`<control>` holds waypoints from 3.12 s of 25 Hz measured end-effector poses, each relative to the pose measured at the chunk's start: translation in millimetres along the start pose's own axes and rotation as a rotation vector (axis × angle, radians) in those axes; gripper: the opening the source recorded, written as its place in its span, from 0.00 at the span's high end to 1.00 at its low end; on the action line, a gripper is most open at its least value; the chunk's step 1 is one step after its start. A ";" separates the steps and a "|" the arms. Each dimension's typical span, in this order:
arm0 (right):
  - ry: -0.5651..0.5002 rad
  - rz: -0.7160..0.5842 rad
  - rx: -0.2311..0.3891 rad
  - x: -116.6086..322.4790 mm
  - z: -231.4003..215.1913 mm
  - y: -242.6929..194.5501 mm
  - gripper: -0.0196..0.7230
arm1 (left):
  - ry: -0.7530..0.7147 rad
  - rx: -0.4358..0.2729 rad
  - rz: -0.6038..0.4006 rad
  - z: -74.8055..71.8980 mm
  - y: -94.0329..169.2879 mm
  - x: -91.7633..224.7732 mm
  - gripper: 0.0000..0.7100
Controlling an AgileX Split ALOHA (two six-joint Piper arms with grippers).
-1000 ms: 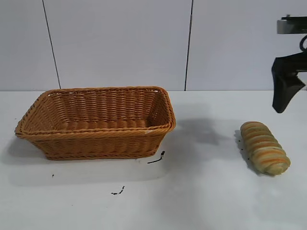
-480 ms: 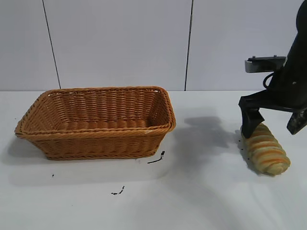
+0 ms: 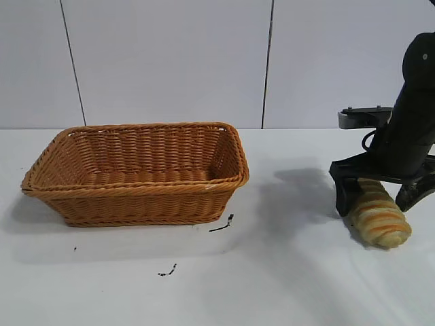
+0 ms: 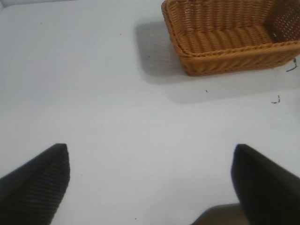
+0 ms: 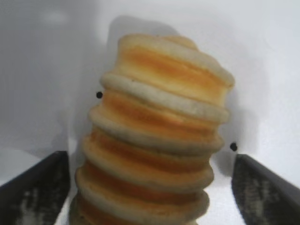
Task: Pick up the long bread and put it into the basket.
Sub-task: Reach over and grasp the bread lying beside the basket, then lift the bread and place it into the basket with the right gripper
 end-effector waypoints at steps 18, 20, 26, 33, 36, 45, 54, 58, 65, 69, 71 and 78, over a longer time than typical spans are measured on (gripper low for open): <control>0.078 -0.106 -0.005 -54.6 17.9 152.7 0.78 | 0.000 0.000 0.000 0.0 0.0 0.0 0.02; 0.109 -0.149 -0.005 -66.8 28.6 167.8 0.78 | 0.000 0.000 0.000 0.0 0.0 0.0 0.02; 0.277 -0.248 -0.015 -97.6 81.8 191.4 0.79 | 0.000 0.000 0.000 0.0 0.0 0.0 0.02; 0.774 -0.325 -0.062 -109.7 208.6 179.8 0.79 | 0.000 0.000 0.000 0.0 0.0 0.0 0.02; 0.981 -0.362 -0.061 -105.2 251.7 163.4 0.79 | 0.000 0.000 0.000 0.0 0.0 0.0 0.02; 1.357 -0.527 -0.010 -107.6 321.4 117.7 0.79 | 0.000 0.000 0.000 0.0 0.0 0.0 0.02; 1.379 -0.491 -0.019 -104.0 330.1 51.0 0.79 | 0.000 0.000 0.000 0.0 0.0 0.0 0.02; 1.383 -0.487 -0.020 -102.9 331.2 39.6 0.79 | 0.000 0.000 0.000 0.0 0.0 0.0 0.02; 1.356 -0.505 -0.045 -103.1 336.0 37.9 0.60 | 0.000 0.000 0.000 0.0 0.0 0.0 0.02; 1.327 -0.507 -0.052 -103.6 336.3 38.2 0.21 | 0.000 0.000 0.000 0.0 0.0 0.0 0.02; 1.298 -0.509 -0.059 -104.3 336.4 40.8 0.12 | 0.000 0.000 0.000 0.0 0.0 0.0 0.02; 1.055 -0.561 -0.102 -121.5 325.4 95.4 0.08 | 0.000 0.000 0.000 0.0 0.0 0.0 0.02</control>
Point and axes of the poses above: a point on each arm's last joint axis where the gripper is mounted, y pointing back along that axis away from the gripper, z along the wrist's bending axis when the last joint is at zero, x = y × z, the point moved 9 cm from there along -y, pointing out along that axis toward the gripper, and after that the axes turned 4 degrees about y, right-handed, at the moved point
